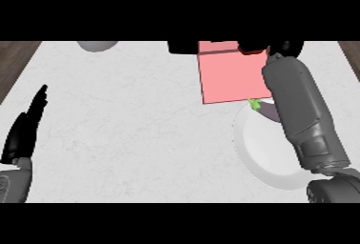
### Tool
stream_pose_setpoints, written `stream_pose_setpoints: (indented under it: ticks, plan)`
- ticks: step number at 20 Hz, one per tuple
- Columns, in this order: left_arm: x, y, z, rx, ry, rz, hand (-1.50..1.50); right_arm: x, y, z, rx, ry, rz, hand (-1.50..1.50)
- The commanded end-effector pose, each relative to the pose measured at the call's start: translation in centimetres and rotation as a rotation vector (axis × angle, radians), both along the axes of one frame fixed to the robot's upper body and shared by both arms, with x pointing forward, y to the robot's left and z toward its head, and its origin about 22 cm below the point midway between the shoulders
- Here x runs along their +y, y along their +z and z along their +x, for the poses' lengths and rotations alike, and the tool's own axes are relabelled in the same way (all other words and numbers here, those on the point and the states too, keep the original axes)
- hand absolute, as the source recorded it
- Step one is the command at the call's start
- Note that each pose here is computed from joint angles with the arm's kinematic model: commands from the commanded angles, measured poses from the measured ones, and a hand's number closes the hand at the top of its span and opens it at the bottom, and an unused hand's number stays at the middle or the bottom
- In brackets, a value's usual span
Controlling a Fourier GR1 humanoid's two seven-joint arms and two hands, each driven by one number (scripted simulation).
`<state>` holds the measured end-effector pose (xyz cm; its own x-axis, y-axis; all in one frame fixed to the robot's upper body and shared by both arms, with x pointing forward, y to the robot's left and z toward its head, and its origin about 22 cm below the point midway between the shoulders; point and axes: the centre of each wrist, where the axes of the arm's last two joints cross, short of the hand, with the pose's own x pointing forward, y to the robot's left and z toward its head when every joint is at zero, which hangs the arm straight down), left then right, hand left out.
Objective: Pick the bell pepper from the plate and place it in the cardboard box
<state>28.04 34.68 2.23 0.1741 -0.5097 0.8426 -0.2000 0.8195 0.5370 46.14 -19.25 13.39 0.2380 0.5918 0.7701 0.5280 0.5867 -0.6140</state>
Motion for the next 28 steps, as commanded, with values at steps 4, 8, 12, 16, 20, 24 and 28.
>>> stream_pose_setpoints:
  ticks: [4, 8, 12, 16, 20, 24, 28]
  plan:
    - [-0.4, -0.3, -0.8, 0.000, -0.010, -0.004, 0.00, -1.1, 0.7, 0.9, -0.123, 0.004, 0.024, -1.50]
    - [0.5, -0.5, -0.5, 0.009, 0.011, 0.001, 0.00, 0.5, -0.4, 0.4, -0.279, -0.004, 0.024, -1.50]
    - [-1.6, -1.2, -1.3, 0.015, 0.006, -0.003, 0.00, -1.3, 0.9, 0.5, -0.423, -0.083, 0.107, -1.50]
    - [0.4, -0.7, -0.6, 0.026, 0.037, -0.006, 0.00, -3.1, -0.8, -0.6, -0.497, -0.076, 0.192, -1.50]
    - [0.6, -1.7, -3.4, 0.022, 0.049, 0.003, 0.00, -7.9, -3.0, -3.5, -0.516, -0.049, 0.234, -1.50]
    - [0.3, -0.5, -1.7, 0.019, 0.064, -0.001, 0.00, -10.3, -4.3, -6.4, -0.509, -0.094, 0.260, -1.50]
    - [1.9, -0.6, -3.0, 0.043, 0.087, -0.002, 0.00, -14.5, -5.1, -11.5, -0.500, -0.128, 0.231, -1.50]
